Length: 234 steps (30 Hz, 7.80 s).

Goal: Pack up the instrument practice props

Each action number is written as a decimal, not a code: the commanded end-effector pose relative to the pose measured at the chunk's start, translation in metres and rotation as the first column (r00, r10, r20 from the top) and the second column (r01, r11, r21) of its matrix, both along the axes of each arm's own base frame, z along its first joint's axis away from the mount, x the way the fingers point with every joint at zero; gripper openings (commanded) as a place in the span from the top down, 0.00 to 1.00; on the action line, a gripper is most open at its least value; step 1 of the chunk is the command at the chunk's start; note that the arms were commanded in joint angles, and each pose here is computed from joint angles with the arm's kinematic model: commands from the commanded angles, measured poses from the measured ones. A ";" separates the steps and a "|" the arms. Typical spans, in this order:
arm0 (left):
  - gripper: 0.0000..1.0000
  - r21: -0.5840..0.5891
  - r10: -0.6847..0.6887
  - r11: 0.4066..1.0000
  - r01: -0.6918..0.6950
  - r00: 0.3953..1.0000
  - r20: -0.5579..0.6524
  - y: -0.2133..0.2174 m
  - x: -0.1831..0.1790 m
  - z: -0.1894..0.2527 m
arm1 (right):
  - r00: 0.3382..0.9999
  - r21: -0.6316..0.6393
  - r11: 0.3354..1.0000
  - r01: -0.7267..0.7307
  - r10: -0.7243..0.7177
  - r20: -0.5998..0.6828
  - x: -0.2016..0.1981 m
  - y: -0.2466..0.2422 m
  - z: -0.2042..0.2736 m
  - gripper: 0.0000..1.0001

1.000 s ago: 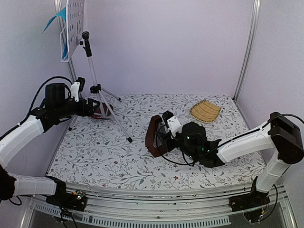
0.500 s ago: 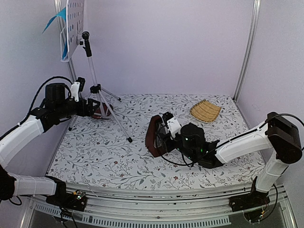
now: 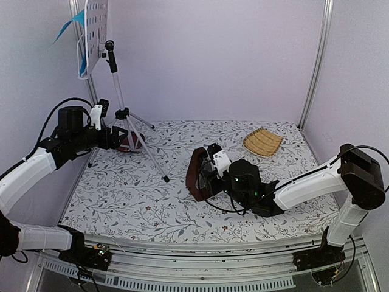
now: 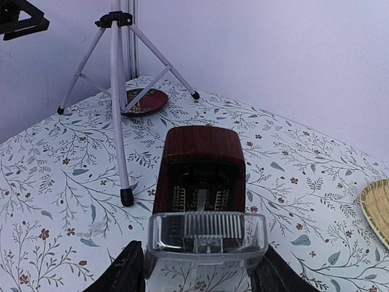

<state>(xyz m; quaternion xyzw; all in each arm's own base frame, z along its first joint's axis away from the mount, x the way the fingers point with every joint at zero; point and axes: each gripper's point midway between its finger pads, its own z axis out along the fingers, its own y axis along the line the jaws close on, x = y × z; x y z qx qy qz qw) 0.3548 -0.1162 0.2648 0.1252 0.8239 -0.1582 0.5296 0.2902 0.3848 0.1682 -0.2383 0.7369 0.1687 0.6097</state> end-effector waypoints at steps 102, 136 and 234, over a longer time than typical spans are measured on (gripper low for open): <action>0.09 0.019 0.020 1.000 -0.021 1.000 0.011 0.007 -0.002 -0.001 | 0.993 -0.095 0.991 -0.095 0.087 -0.078 -0.006 -0.004 -0.015 0.01; 0.03 -0.065 -0.650 0.757 0.650 0.759 0.010 -0.293 -0.041 -0.049 | 0.958 0.371 0.926 0.066 0.045 -0.284 0.025 -0.172 0.030 0.01; 0.08 -0.279 -0.720 0.683 0.675 0.687 -0.102 -0.247 -0.073 -0.142 | 0.602 0.422 0.901 0.102 0.282 -0.747 0.012 -0.029 -0.092 0.77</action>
